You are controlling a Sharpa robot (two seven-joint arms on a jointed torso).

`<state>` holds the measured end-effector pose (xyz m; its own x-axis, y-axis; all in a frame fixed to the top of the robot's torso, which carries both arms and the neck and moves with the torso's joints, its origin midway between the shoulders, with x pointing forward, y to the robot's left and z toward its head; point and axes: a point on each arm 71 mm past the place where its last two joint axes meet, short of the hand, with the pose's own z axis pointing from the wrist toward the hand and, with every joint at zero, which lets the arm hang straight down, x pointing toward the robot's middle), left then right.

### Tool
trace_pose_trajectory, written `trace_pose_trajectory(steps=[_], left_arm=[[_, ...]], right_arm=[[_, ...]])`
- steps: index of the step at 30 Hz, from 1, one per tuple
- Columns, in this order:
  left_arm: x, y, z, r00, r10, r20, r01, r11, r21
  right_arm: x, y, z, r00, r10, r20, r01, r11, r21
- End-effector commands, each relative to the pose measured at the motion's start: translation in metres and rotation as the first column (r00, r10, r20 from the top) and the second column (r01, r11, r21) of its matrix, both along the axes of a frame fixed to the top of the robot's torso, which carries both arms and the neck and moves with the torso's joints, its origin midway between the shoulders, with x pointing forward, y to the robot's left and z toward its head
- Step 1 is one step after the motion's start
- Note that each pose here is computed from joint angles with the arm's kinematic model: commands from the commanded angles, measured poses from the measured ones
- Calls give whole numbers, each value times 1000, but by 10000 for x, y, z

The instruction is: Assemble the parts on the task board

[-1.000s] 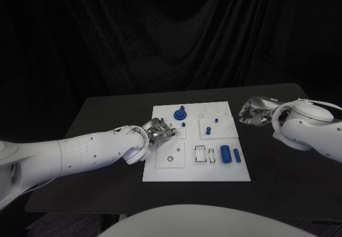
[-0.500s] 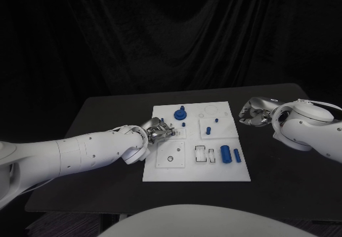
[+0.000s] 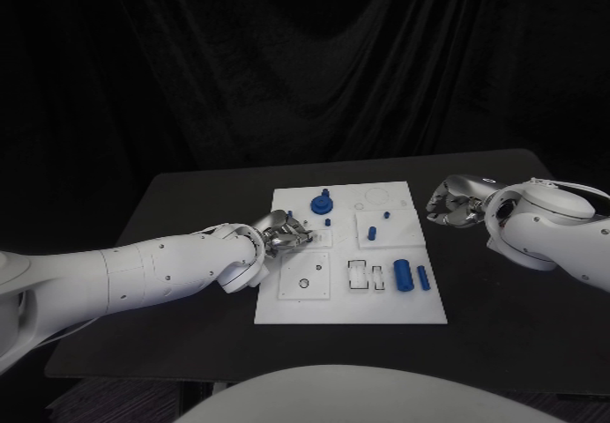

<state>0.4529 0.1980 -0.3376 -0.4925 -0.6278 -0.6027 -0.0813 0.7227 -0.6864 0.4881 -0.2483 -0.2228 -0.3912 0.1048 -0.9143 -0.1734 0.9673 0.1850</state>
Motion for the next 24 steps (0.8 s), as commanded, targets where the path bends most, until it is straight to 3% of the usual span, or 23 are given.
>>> trace_pose_trajectory(steps=[1, 15, 24], left_arm=[[-18, -39, -16, 1000, -18, -23, 17, 999, -36], [-16, -45, -26, 999, -11, -34, 10, 999, -36], [-5, 0, -13, 998, 55, -5, -55, 998, -15]], right_arm=[[-7, -18, -22, 1000, -15, -15, 15, 1000, -13], [-10, -19, -33, 1000, -17, -23, 16, 1000, -18], [-19, -27, -44, 999, -17, -30, 16, 1000, -21]])
